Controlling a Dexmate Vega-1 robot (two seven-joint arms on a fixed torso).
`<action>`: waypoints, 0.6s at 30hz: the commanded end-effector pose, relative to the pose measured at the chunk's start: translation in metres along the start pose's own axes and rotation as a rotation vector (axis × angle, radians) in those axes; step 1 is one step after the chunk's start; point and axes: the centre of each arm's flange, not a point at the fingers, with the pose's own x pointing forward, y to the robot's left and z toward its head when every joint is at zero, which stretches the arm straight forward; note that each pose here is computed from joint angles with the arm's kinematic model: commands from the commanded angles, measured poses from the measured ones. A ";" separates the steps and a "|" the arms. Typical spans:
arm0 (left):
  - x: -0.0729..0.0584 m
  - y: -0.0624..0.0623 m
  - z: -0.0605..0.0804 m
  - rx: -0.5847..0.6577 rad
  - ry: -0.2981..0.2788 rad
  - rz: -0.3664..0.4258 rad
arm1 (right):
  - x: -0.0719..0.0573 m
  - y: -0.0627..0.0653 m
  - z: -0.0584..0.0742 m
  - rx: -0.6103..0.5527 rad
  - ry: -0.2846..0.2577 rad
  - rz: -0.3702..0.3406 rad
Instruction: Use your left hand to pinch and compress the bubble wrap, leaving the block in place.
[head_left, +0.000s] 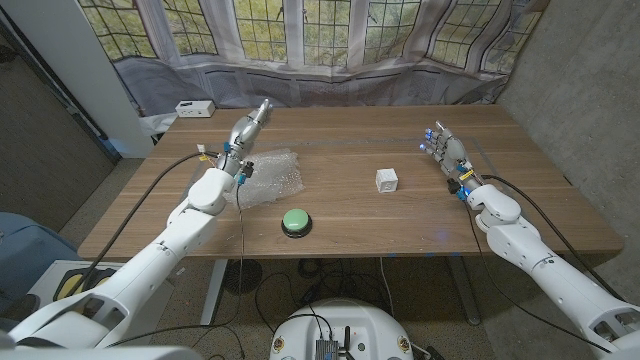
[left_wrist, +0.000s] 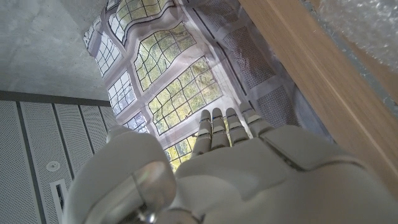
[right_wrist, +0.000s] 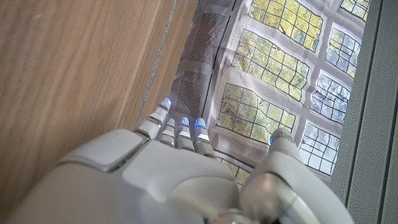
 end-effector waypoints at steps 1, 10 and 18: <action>-0.008 0.017 0.011 0.108 -0.054 0.011 | -0.009 0.012 0.004 -0.013 -0.013 -0.037; -0.021 0.031 0.019 0.171 -0.064 0.042 | -0.011 0.021 0.006 -0.020 -0.023 -0.047; -0.033 0.049 0.026 0.260 -0.050 0.062 | -0.015 0.030 0.006 -0.015 -0.031 -0.054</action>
